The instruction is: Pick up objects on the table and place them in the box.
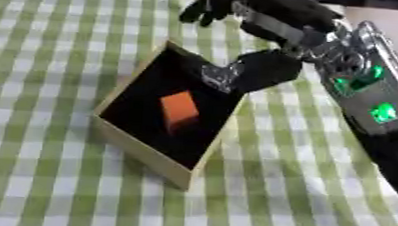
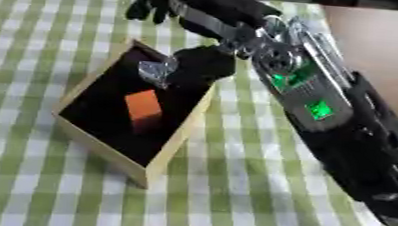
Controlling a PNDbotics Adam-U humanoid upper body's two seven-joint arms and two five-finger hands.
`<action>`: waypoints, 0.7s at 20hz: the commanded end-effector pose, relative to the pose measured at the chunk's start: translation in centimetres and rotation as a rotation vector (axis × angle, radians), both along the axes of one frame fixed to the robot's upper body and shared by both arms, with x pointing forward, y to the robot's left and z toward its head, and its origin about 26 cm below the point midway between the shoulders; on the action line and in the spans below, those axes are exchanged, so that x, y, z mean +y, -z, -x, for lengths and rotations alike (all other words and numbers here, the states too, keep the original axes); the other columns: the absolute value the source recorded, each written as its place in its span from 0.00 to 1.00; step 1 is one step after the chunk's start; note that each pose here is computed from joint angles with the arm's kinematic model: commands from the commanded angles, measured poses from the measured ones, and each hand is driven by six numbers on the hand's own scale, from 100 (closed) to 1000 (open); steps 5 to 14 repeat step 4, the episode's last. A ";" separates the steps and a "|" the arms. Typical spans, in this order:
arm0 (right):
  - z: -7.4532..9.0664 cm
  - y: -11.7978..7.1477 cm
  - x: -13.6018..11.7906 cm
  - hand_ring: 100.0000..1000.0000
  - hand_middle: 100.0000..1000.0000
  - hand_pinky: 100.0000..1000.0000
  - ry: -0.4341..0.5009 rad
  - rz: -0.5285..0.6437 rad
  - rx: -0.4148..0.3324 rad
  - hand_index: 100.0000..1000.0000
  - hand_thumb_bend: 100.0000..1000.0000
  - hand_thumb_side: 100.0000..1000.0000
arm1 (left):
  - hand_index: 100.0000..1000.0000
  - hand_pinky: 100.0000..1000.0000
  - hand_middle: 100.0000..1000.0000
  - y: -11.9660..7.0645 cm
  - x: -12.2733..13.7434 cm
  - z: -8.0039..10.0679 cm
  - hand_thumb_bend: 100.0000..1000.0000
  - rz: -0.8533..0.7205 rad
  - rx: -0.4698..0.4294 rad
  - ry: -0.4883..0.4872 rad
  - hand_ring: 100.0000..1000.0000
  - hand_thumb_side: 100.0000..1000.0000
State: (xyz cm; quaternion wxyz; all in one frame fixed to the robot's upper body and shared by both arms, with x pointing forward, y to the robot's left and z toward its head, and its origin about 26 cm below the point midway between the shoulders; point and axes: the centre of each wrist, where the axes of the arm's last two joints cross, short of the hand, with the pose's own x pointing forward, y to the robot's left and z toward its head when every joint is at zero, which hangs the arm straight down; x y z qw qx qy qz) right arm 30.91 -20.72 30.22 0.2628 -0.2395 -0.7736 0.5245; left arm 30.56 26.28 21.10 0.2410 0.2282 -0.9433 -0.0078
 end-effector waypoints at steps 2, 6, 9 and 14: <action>0.5 -1.2 -1.8 0.70 0.72 0.73 0.014 -0.195 -0.093 0.82 0.06 0.74 | 0.72 0.77 0.75 -0.6 0.4 0.3 0.41 0.013 -0.033 -0.019 0.70 0.60; 0.5 -1.2 -2.9 0.70 0.72 0.72 0.038 -0.275 -0.132 0.82 0.03 0.75 | 0.72 0.77 0.75 -0.6 0.5 0.3 0.42 0.024 -0.038 -0.028 0.70 0.59; 0.5 -1.2 -2.9 0.70 0.72 0.72 0.038 -0.275 -0.132 0.82 0.03 0.75 | 0.72 0.77 0.75 -0.6 0.5 0.3 0.42 0.024 -0.038 -0.028 0.70 0.59; 0.5 -1.2 -2.9 0.70 0.72 0.72 0.038 -0.275 -0.132 0.82 0.03 0.75 | 0.72 0.77 0.75 -0.6 0.5 0.3 0.42 0.024 -0.038 -0.028 0.70 0.59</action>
